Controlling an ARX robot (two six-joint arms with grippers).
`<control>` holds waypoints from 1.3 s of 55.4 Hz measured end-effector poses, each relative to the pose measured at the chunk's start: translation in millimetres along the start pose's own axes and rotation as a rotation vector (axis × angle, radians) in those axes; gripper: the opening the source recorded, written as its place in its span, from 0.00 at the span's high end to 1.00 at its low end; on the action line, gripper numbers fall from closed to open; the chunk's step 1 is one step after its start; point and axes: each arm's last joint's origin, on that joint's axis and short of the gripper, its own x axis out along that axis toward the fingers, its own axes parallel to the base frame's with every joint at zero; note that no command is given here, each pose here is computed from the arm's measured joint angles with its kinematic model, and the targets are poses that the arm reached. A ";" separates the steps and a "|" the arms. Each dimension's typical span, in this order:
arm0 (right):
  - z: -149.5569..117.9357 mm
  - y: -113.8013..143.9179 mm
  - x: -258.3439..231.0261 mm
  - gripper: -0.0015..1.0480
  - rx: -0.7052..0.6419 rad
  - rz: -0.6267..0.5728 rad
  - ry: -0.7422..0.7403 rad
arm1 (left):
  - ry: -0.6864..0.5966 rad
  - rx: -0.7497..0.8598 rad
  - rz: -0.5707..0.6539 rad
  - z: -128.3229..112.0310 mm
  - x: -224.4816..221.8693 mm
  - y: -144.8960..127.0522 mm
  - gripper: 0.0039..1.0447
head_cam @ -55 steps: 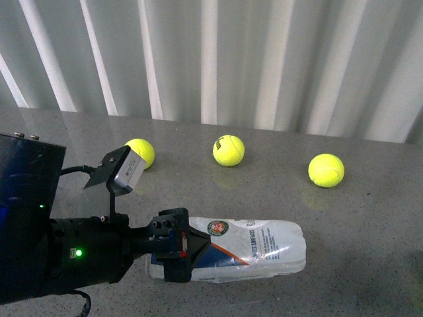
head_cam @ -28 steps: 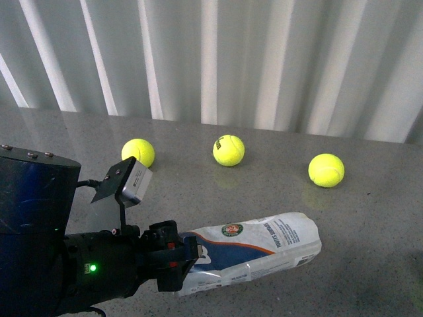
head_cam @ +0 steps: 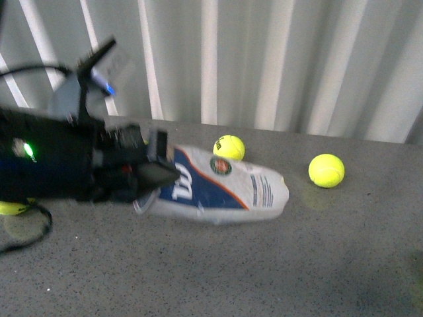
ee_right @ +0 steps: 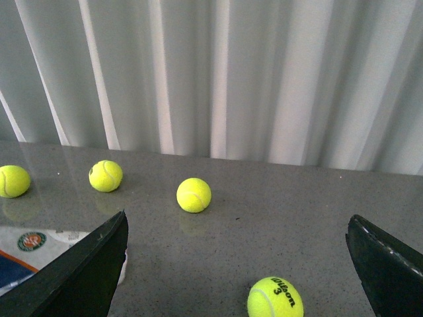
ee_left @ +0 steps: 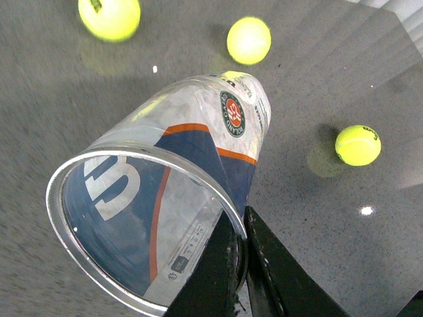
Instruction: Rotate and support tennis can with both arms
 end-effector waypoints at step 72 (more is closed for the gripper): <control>0.0 0.0 0.0 0.07 0.000 0.000 0.000 | 0.728 1.642 -0.065 81.6 38.1 -73.9 0.97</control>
